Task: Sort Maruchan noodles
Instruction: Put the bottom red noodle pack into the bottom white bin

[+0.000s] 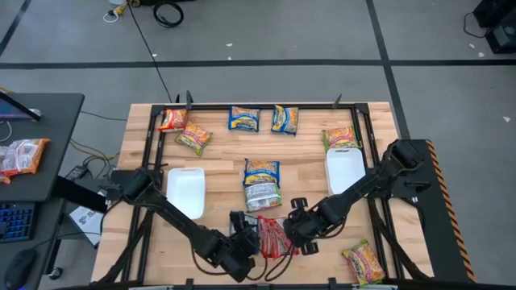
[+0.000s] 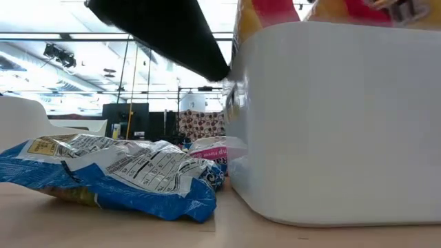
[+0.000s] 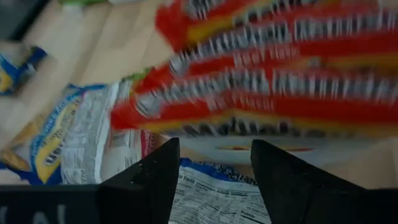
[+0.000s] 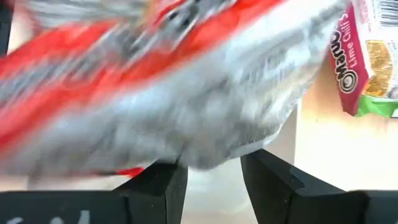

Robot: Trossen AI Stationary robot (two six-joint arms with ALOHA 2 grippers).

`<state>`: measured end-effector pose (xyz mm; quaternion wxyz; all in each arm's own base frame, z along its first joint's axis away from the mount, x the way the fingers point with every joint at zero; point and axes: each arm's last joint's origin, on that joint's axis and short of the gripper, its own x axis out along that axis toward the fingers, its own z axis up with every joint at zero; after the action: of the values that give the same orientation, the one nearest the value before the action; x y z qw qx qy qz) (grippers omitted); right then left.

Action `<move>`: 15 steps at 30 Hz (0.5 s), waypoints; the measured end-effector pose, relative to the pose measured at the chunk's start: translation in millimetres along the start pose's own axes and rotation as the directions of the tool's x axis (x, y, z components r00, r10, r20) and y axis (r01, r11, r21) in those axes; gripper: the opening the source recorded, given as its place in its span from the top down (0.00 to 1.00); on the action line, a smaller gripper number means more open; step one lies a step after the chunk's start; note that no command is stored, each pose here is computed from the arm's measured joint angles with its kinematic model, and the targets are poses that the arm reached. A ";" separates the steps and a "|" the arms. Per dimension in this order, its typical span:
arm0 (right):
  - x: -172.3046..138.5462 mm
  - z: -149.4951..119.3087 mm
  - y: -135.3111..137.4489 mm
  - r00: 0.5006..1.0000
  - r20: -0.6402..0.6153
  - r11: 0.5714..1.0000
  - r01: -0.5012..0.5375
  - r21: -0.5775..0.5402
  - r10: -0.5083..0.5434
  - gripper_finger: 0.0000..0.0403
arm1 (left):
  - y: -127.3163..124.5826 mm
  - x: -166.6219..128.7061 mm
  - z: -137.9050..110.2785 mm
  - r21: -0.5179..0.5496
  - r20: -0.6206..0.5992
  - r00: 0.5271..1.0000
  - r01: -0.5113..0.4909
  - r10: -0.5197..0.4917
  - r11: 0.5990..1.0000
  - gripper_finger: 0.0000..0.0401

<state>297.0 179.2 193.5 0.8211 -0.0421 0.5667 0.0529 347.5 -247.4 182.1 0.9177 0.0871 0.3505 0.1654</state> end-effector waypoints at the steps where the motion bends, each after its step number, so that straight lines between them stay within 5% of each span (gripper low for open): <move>1: -1.9 -0.5 2.3 1.000 -0.006 1.000 0.001 -0.004 -0.001 0.62 | 1.2 0.9 -0.5 -0.003 -0.014 1.000 0.002 -0.002 1.000 0.47; 9: -11.8 -25.7 26.6 0.992 -0.097 0.997 0.082 -0.005 -0.082 0.62 | 10.9 -13.5 -6.0 -0.055 -0.119 0.993 -0.001 -0.005 0.998 0.35; 15: -17.1 -37.1 39.2 0.987 -0.091 0.991 0.135 0.003 -0.134 0.62 | 20.1 -42.4 5.5 -0.154 -0.060 0.998 0.005 -0.015 0.988 0.30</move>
<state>251.4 212.6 196.1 0.7965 -0.0787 0.5995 -0.0074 316.7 -244.4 217.7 0.9114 0.0092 0.3649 0.1899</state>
